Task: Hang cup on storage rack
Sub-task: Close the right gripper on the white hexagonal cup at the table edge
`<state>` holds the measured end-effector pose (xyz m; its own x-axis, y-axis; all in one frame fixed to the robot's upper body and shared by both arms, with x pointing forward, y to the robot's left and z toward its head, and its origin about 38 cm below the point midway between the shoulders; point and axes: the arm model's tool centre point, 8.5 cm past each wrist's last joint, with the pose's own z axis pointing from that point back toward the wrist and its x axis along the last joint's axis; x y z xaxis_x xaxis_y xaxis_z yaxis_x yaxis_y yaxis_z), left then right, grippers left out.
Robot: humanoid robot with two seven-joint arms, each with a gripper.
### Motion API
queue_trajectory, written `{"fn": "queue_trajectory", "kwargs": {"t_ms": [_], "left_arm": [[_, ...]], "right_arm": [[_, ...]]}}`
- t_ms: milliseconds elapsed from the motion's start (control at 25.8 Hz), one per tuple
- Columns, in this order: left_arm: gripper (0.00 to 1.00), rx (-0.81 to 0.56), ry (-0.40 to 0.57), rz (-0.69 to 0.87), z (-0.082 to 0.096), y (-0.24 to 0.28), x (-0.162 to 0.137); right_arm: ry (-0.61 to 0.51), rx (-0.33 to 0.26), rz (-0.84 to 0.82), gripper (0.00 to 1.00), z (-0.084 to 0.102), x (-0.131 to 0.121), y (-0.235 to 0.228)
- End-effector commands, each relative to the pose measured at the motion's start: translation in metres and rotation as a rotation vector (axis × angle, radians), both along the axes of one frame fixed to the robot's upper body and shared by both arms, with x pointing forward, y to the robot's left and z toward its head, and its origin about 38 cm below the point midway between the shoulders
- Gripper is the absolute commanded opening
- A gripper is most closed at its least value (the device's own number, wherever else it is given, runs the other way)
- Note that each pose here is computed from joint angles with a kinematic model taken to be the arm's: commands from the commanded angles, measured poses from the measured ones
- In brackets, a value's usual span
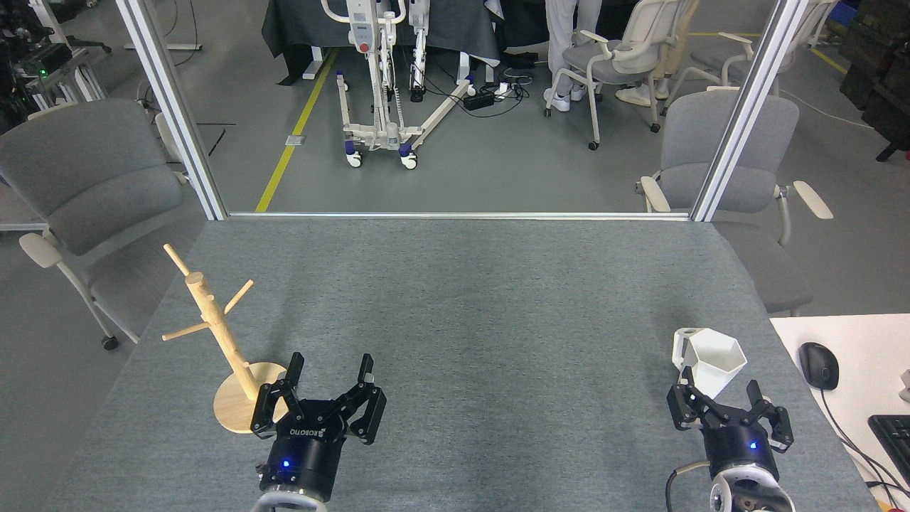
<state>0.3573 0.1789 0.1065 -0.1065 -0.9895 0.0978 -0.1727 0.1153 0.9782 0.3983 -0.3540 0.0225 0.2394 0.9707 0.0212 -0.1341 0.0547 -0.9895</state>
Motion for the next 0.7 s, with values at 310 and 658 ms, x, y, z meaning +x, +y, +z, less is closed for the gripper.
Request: {"fn": "queue_trajectory", "kwargs": {"t_ms": [310,658], "left_arm": [[1.0,0.009,0.011,-0.006,-0.004,0.001,0.0],[1.0,0.009,0.019,-0.001,-0.006,0.002,0.001]], "right_arm": [[0.051,-0.033,-0.01,0.99,-0.008,0.003,-0.024],[0.05,-0.045,0.04,0.99,-0.006,0.01,-0.02]]}}
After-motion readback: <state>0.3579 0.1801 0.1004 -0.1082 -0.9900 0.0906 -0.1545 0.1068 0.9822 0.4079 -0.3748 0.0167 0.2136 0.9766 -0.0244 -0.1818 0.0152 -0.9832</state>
